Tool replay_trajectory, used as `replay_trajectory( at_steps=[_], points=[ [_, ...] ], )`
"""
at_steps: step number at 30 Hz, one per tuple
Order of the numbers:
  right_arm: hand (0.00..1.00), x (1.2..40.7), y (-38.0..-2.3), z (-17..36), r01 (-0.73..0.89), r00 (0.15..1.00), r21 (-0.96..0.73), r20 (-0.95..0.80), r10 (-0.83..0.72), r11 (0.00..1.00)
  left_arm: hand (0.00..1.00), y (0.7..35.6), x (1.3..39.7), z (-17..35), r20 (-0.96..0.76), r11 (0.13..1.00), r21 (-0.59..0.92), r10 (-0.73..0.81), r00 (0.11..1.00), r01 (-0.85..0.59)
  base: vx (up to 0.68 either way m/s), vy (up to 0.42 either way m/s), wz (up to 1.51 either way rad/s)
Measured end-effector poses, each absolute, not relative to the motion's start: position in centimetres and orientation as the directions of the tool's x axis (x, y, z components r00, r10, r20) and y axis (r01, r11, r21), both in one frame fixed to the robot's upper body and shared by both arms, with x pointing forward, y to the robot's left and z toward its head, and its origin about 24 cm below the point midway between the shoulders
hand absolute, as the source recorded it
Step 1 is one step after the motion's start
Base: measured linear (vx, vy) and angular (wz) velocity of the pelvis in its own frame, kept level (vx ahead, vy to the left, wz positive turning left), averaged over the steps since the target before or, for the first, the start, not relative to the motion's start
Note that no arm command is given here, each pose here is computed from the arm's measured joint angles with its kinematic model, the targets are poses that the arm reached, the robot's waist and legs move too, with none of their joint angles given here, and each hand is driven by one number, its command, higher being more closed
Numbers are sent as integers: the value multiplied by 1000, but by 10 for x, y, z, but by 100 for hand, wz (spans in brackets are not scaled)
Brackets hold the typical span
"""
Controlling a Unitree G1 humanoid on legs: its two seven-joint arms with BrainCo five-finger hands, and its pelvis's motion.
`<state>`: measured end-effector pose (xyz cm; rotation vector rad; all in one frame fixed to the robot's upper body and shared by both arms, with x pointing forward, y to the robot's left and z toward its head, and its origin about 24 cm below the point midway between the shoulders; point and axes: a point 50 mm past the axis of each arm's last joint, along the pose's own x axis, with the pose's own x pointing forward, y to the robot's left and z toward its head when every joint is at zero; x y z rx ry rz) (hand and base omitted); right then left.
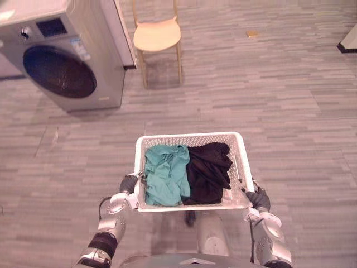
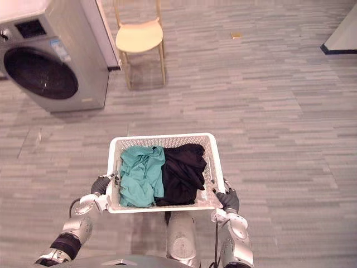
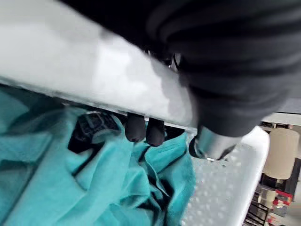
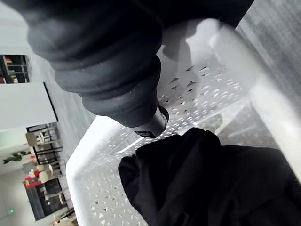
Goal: Pick up the laundry basket with both hands and put the clothes into the washing machine.
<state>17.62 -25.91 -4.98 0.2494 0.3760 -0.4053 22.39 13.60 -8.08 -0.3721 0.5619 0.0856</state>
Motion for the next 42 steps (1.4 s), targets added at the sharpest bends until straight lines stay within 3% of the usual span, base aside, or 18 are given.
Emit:
replay_trajectory(
  at_steps=[5,12,15,18,25,32,42],
  points=[
    [100,159,-261,-48,410,846,112,-418,-331,905,100,133,186,-102,-618,909,-342,-27,786,-237,580,-83,-46],
    [100,169,-257,-47,334,865,63,-417,-279,940,100,141,172,-103,-624,892,-350,5,782,-285,607,143,-65],
    [100,150,-263,-60,368,822,40,-480,-306,929,100,135,162,-108,-651,885,-355,-3,759,-302,719,443,-55],
    [100,124,-249,-81,458,760,100,-559,-331,884,100,144,165,-110,-671,897,-311,27,741,-314,630,279,47],
    [100,151,-242,-65,397,842,159,-455,-290,904,100,152,192,-94,-587,911,-312,38,809,-269,476,78,21],
    [100,136,-257,-62,455,810,122,-468,-353,882,100,130,200,-91,-577,914,-341,-19,816,-220,366,-173,68],
    [100,130,-263,-56,419,818,80,-465,-338,904,100,126,171,-100,-620,886,-369,-9,785,-282,221,-96,-16]
  ],
)
